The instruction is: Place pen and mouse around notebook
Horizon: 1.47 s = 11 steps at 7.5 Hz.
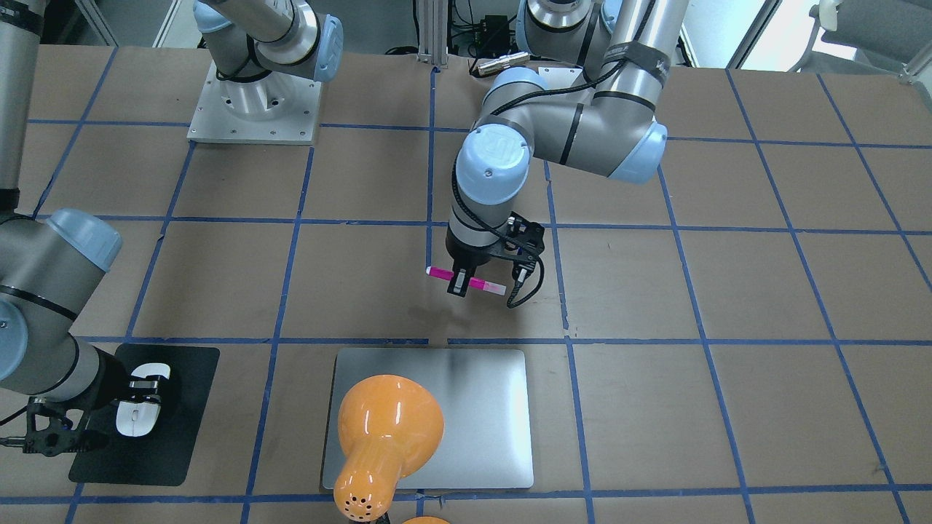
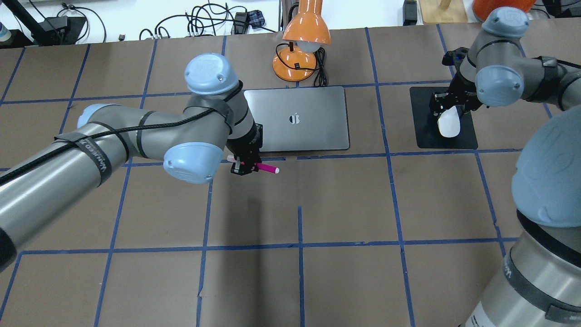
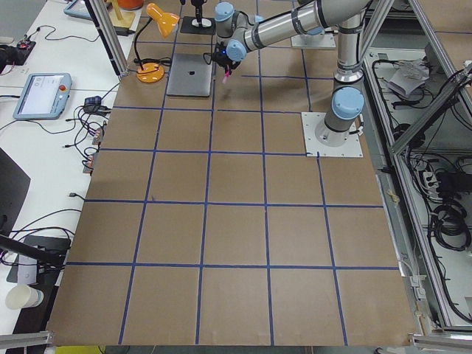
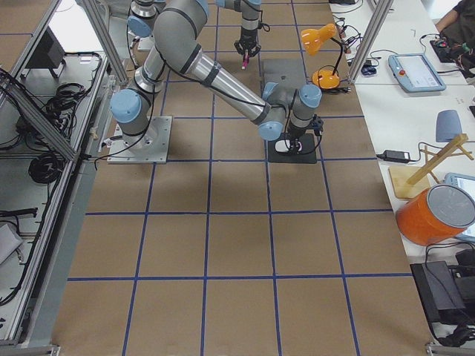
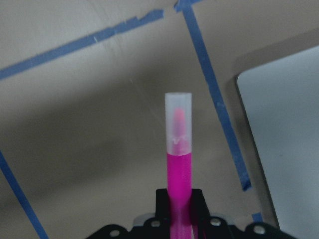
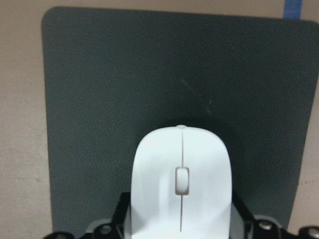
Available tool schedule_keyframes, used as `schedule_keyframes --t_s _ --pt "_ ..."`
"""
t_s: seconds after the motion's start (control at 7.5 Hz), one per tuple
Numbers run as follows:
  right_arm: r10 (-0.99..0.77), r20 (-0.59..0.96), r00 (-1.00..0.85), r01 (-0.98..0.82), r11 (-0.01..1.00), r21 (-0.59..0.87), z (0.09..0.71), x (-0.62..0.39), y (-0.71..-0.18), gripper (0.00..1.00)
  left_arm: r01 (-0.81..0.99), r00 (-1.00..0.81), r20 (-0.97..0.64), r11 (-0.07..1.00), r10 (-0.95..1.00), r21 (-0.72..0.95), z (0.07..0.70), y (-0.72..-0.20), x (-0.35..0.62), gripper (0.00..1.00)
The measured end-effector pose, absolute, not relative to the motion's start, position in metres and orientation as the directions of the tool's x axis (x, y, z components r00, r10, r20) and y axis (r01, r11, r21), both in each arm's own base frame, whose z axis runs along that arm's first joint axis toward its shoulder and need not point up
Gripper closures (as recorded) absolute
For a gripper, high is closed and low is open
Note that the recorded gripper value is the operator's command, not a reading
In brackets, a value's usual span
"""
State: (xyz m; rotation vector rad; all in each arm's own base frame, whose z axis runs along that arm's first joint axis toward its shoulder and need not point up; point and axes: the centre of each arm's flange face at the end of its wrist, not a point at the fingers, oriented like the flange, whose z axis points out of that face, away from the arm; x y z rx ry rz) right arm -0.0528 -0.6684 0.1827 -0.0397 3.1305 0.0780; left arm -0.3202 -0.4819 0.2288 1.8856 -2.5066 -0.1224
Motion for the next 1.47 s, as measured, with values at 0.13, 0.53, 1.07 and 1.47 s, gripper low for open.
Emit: schedule_keyframes --t_s 0.13,0.53,1.07,1.47 --pt "-0.029 -0.008 -1.000 -0.029 0.999 0.046 0.187 -0.052 -0.668 0.00 -0.963 -0.266 -0.059 0.262 -0.962 0.059 0.217 -0.478 -0.335 1.00" --pt "-0.075 0.024 -0.997 -0.074 0.997 0.038 0.247 -0.019 -0.657 0.00 -0.965 -0.259 -0.071 0.255 -0.963 0.054 0.191 -0.474 -0.358 1.00" --pt "-0.133 0.015 -0.991 -0.132 0.989 0.070 0.314 0.033 -0.622 0.00 -0.988 -0.145 -0.056 0.141 -0.988 0.068 0.171 -0.476 -0.370 0.01" --pt "-0.131 0.036 -0.991 -0.130 0.991 0.036 0.369 0.088 -0.592 0.00 -0.989 -0.123 -0.058 0.118 -0.991 0.084 0.176 -0.474 -0.370 0.00"
